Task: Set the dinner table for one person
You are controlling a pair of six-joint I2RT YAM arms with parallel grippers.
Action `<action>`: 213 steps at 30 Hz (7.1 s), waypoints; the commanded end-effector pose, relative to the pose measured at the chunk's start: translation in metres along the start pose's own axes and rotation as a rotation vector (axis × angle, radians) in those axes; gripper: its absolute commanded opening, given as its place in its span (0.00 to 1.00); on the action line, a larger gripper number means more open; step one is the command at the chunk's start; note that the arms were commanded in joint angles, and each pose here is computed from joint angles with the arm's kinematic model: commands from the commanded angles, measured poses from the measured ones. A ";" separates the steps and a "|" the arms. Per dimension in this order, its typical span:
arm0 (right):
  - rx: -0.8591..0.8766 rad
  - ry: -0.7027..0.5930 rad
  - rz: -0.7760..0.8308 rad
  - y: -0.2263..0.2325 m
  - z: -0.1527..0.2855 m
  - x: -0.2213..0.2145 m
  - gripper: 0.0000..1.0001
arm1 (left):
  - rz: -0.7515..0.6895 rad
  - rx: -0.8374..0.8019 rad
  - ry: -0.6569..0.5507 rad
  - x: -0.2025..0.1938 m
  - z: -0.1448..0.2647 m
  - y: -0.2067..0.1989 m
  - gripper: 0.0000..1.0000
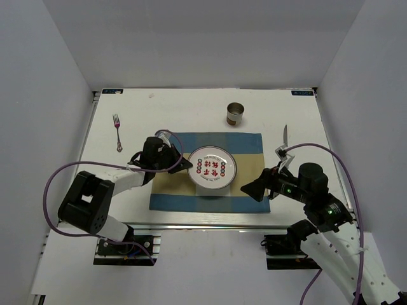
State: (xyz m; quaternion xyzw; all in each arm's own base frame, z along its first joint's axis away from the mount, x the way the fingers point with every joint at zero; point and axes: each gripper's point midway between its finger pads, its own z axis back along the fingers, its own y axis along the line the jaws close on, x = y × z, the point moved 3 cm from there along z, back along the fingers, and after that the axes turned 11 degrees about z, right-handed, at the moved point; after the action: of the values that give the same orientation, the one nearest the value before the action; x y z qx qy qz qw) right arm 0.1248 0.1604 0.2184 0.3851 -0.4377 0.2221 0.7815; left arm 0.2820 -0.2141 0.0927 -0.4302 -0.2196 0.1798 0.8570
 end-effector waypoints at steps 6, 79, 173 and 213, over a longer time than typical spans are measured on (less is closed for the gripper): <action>0.018 -0.013 -0.005 0.000 -0.004 0.000 0.89 | -0.083 -0.089 -0.043 0.012 -0.010 -0.016 0.00; -0.763 0.428 0.251 -0.209 -0.181 0.120 0.00 | -0.069 0.517 -0.238 0.015 0.106 0.021 0.98; -0.878 0.217 -0.268 -0.192 -0.035 -0.022 0.00 | -0.185 0.509 -0.214 0.020 0.137 0.003 0.98; -0.684 0.451 -0.133 -0.146 -0.075 -0.083 0.00 | -0.222 0.459 -0.228 0.016 0.145 -0.007 0.98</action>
State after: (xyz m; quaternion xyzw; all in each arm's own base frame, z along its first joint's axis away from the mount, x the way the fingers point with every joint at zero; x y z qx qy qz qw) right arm 0.2088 0.1304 0.0537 0.0852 -0.2570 0.0860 0.9588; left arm 0.2195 -0.1129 0.1708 -0.1620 -0.2995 0.1862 0.9216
